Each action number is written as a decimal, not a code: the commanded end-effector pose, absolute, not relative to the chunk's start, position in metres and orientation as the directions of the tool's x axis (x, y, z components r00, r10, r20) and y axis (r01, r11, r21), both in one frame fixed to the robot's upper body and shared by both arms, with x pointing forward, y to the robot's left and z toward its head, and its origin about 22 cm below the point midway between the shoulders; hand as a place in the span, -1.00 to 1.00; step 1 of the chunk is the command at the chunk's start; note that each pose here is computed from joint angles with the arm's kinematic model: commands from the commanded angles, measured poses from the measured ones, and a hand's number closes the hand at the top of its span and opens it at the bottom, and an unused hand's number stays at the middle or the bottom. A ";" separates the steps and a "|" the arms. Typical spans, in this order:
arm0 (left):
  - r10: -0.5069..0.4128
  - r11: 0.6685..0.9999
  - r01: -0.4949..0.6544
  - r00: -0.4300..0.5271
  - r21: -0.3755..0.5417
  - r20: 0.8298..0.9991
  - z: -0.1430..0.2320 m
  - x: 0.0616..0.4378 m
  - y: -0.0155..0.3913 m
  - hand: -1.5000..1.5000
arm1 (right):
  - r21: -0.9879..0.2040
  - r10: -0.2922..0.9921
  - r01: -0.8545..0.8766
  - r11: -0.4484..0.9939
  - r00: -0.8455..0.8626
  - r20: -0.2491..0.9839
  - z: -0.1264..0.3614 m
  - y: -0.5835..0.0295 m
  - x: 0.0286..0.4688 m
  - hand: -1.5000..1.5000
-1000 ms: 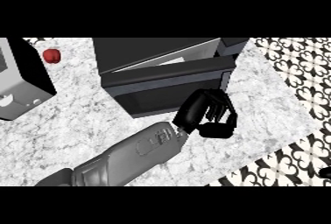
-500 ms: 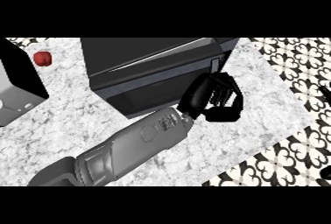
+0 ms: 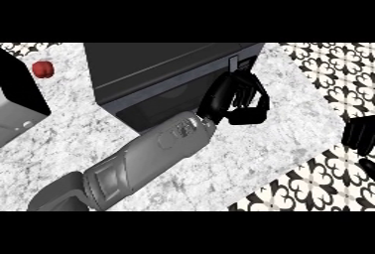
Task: Pick up the milk, place it into the microwave and close the microwave
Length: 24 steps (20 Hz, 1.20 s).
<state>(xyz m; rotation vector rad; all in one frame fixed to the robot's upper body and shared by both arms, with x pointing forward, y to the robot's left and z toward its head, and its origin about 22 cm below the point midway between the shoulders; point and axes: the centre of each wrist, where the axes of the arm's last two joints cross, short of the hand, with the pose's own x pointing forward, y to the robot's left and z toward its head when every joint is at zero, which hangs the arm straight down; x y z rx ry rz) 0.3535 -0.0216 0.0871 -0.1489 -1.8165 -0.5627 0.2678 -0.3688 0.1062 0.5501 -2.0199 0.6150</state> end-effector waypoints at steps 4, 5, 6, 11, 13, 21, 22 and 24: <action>-0.156 0.881 0.373 -0.349 0.290 0.924 0.103 0.356 -0.033 1.00 | -0.255 -0.231 -0.743 0.619 -0.482 0.845 0.125 -0.344 0.269 1.00; -0.153 0.881 0.375 -0.348 0.287 0.925 0.103 0.356 -0.034 1.00 | -0.263 -0.230 -0.752 0.605 -0.481 0.846 0.128 -0.341 0.269 1.00; -0.153 0.884 0.371 -0.343 0.283 0.927 0.100 0.356 -0.033 1.00 | -0.260 -0.241 -0.758 0.598 -0.480 0.844 0.128 -0.336 0.269 1.00; -0.148 0.894 0.355 -0.342 0.274 0.928 0.097 0.354 -0.032 1.00 | -0.272 -0.238 -0.777 0.568 -0.471 0.849 0.134 -0.327 0.265 1.00; -0.156 0.898 0.342 -0.344 0.279 0.926 0.097 0.355 -0.032 1.00 | -0.279 -0.247 -0.782 0.558 -0.478 0.843 0.138 -0.323 0.264 1.00; -0.165 0.913 0.303 -0.337 0.273 0.927 0.091 0.353 -0.031 1.00 | -0.280 -0.272 -0.809 0.517 -0.465 0.842 0.143 -0.309 0.256 1.00; -0.150 0.916 0.307 -0.334 0.258 0.930 0.096 0.352 -0.033 1.00 | -0.268 -0.278 -0.816 0.512 -0.452 0.847 0.139 -0.306 0.254 1.00; -0.158 0.918 0.296 -0.336 0.263 0.929 0.096 0.352 -0.033 1.00 | -0.269 -0.278 -0.818 0.507 -0.451 0.848 0.140 -0.305 0.252 1.00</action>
